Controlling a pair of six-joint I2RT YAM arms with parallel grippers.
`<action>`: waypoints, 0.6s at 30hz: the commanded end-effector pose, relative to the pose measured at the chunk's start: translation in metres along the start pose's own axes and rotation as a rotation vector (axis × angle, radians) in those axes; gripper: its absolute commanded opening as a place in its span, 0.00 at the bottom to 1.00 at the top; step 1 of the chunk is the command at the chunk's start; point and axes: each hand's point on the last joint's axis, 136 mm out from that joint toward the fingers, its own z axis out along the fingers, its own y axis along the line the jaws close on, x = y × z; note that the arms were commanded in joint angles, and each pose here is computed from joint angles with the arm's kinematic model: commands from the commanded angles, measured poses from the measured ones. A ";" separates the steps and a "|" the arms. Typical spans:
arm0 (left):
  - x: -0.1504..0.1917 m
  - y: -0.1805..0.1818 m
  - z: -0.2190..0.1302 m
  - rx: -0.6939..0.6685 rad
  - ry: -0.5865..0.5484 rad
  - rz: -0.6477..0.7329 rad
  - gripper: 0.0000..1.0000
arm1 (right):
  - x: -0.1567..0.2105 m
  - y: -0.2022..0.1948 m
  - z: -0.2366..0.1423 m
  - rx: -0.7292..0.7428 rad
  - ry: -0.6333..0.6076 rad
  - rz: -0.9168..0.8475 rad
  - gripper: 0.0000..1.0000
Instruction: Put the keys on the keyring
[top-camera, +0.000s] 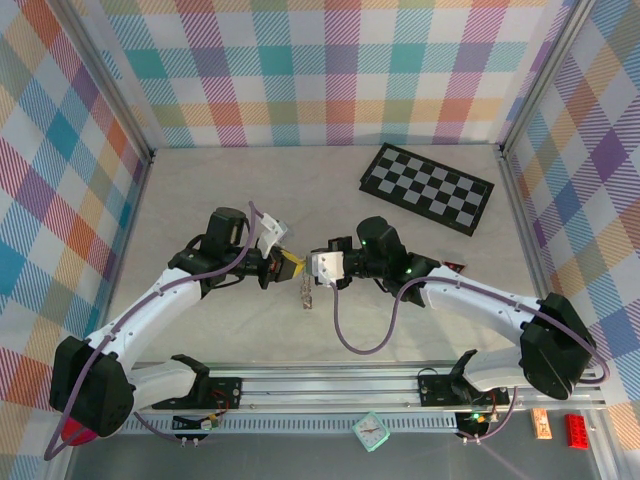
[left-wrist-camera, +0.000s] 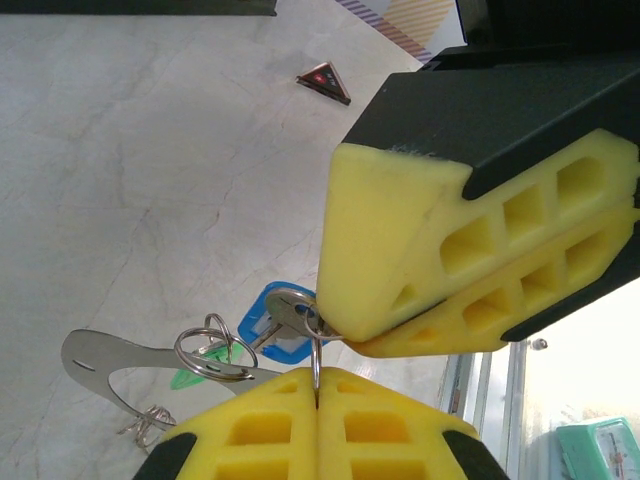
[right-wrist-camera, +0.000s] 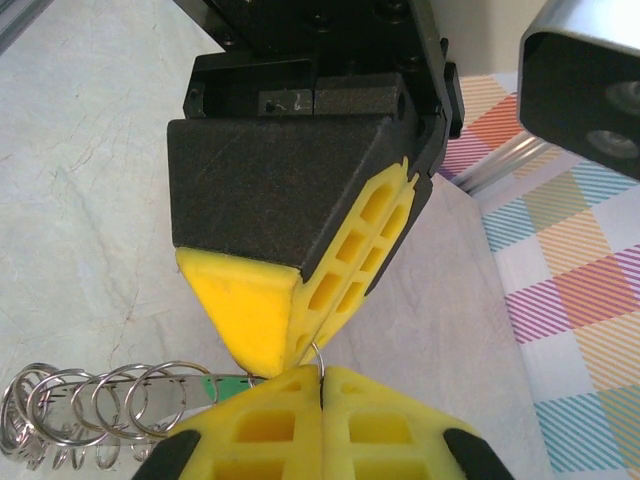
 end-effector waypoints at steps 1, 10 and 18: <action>-0.018 -0.011 -0.004 0.038 -0.044 0.032 0.00 | -0.006 0.005 0.002 -0.044 -0.020 0.006 0.00; -0.018 -0.007 -0.004 0.018 -0.044 0.032 0.00 | -0.012 0.011 -0.001 -0.078 -0.041 0.008 0.00; -0.020 -0.008 -0.005 0.015 -0.047 0.031 0.00 | -0.011 0.021 0.000 -0.127 -0.035 0.020 0.00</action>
